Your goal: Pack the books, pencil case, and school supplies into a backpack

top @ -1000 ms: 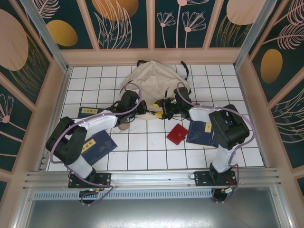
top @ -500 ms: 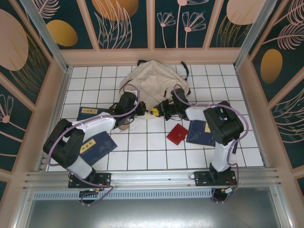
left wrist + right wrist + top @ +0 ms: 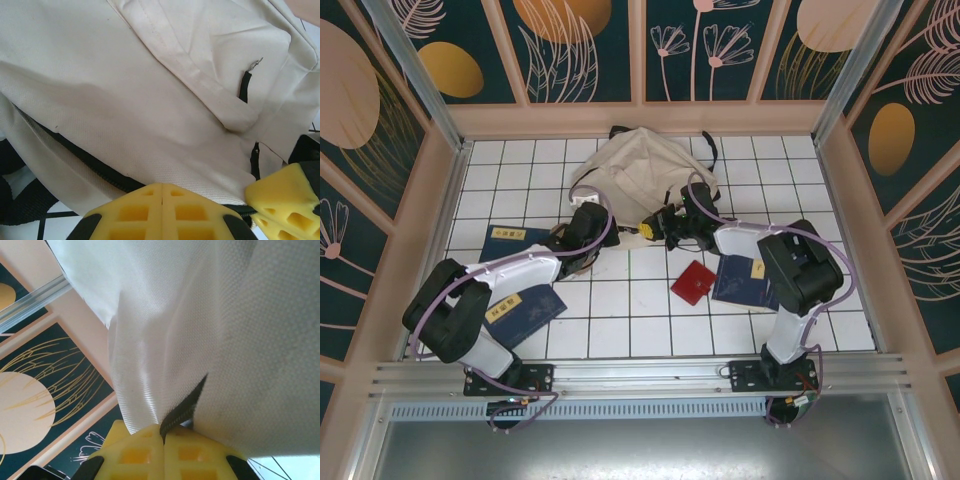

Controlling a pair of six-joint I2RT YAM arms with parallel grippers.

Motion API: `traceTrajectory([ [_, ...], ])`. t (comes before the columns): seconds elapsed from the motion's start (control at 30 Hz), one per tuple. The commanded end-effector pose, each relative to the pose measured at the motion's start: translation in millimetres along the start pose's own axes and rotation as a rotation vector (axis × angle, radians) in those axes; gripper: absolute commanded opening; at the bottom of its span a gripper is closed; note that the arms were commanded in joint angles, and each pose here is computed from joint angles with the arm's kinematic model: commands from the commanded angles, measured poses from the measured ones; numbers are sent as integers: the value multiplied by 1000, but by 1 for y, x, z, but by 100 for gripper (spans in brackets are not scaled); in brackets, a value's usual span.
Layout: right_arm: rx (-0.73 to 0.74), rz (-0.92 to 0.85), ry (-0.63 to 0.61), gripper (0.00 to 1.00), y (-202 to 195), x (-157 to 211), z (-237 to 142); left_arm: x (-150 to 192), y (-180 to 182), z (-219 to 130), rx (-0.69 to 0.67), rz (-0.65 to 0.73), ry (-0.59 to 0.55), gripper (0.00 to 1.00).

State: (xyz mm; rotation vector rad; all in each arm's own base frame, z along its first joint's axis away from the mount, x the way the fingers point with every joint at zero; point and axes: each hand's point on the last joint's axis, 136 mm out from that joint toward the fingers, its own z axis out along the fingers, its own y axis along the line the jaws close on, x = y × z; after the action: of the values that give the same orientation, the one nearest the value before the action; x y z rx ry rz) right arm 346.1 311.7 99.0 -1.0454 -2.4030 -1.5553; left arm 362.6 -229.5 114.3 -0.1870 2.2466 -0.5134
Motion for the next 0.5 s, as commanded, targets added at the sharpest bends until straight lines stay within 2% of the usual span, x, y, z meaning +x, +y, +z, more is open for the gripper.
traceTrajectory([
  [0.0,104,77,-190,0,-38,-40,-21,-36,52,-13,-243,23,-139,0],
  [0.23,103,60,-219,0,-39,-45,-25,-38,51,-12,-220,15,-134,0],
  [0.33,66,-39,-182,0,-21,-43,-19,-36,34,-9,-120,31,-110,0],
  [0.37,65,-96,-167,2,-14,-42,-17,-35,27,-9,-85,34,-100,0],
  [0.43,66,-261,-161,11,4,-40,-16,-32,12,-7,-11,56,-74,0],
  [0.47,72,-353,-175,21,10,-39,-18,-33,7,-7,12,67,-63,0],
])
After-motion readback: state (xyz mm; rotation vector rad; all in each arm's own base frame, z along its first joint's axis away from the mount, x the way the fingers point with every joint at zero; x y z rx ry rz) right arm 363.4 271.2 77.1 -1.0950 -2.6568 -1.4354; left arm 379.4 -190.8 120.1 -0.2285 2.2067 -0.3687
